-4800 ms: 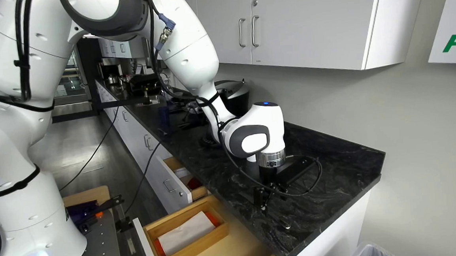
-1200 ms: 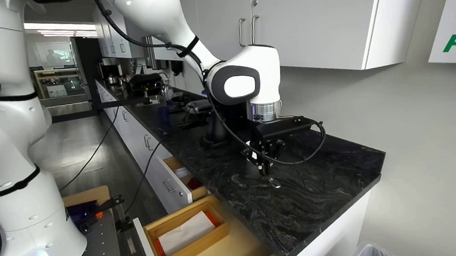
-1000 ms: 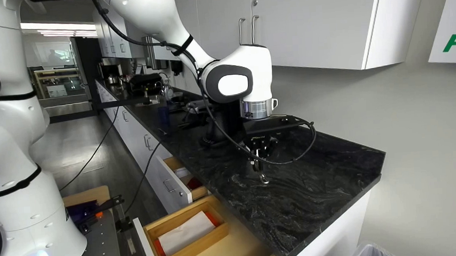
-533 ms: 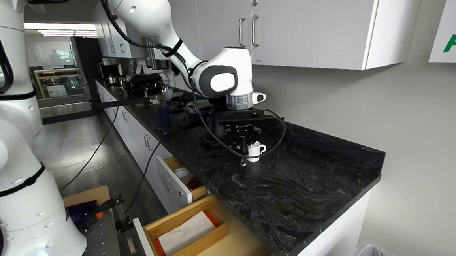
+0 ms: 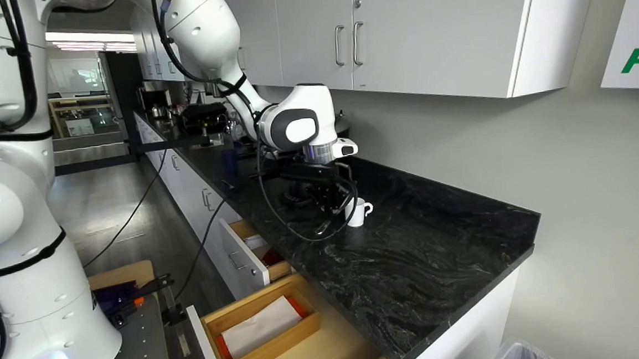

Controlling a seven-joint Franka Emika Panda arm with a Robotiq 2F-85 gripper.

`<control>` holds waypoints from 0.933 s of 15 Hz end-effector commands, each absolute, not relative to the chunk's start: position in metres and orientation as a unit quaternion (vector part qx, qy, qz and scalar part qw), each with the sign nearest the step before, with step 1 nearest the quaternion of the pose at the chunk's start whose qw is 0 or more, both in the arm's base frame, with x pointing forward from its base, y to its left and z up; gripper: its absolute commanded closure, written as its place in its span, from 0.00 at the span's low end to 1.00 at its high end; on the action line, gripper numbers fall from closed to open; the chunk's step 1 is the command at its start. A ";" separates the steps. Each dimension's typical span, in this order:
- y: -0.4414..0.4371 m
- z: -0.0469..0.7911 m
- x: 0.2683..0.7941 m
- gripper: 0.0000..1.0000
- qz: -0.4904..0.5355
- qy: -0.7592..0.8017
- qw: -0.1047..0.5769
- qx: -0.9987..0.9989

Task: Pick up the butter knife from the countertop and put it inside the open drawer

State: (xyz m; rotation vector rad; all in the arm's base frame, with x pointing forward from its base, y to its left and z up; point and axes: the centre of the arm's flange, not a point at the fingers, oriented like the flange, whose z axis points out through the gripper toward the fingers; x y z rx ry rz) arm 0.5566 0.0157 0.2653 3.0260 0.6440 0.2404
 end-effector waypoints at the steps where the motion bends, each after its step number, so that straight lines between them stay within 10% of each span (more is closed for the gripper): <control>1: 0.030 0.251 0.514 0.94 0.079 0.109 0.030 0.990; 14: 0.087 0.225 0.444 0.94 0.051 -0.032 0.029 0.998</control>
